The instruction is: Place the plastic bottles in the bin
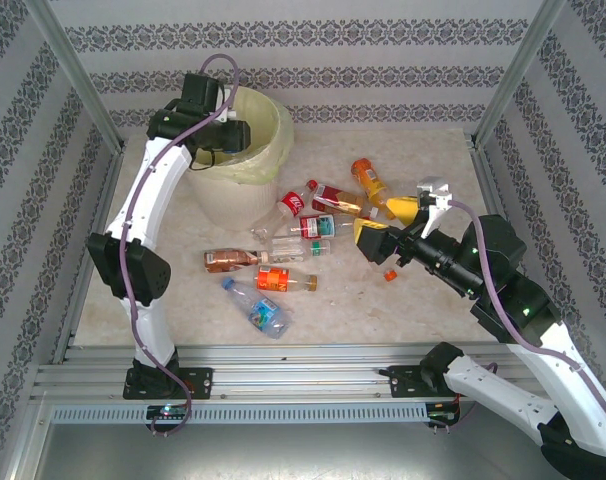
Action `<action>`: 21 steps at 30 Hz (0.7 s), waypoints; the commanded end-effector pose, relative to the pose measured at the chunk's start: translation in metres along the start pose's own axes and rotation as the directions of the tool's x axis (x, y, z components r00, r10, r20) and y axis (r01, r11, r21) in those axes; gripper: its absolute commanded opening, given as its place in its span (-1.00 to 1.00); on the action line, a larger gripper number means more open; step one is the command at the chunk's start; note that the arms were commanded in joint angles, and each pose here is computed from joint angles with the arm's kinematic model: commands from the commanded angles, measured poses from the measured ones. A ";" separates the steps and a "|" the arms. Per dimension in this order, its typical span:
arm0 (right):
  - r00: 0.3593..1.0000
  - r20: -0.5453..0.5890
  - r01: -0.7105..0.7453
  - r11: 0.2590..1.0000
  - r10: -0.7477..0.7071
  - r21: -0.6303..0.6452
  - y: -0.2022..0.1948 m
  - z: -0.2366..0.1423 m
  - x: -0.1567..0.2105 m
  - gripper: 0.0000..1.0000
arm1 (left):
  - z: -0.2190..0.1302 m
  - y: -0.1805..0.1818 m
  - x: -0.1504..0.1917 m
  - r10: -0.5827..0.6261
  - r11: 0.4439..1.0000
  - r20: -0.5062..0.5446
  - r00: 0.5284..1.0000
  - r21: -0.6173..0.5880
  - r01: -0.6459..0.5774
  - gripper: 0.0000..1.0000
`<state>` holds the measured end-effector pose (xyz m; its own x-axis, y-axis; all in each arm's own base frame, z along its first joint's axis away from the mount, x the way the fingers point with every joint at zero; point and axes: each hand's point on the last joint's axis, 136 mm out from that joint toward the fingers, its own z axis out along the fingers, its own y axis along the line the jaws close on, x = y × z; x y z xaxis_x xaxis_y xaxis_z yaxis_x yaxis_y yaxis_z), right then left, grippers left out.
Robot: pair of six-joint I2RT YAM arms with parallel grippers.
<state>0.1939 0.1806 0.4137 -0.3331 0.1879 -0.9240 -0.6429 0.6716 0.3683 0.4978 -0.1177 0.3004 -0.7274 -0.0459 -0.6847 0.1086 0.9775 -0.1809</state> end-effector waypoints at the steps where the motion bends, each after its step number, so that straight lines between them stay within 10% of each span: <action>1: 1.000 0.012 0.000 1.000 -0.001 0.014 0.000 -0.004 -0.004 0.97 | 0.007 0.008 -0.010 0.017 1.000 0.039 0.999 -0.016 -0.016 0.16; 9: 0.999 -0.039 -0.018 0.998 0.020 0.054 -0.011 -0.001 0.014 0.96 | -0.009 0.005 -0.020 0.011 1.000 0.073 0.997 -0.008 -0.011 0.63; 21: 0.991 -0.133 0.000 0.991 0.018 0.136 -0.032 0.001 0.045 0.96 | -0.074 -0.020 -0.041 0.007 0.993 0.185 0.983 0.112 -0.029 0.73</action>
<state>0.1982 0.1747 0.3749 -0.4140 0.1288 -0.9011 -0.5780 0.7276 0.3695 0.4925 -0.1209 0.3272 -0.6839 -0.0484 -0.7280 0.1511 0.9668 -0.2061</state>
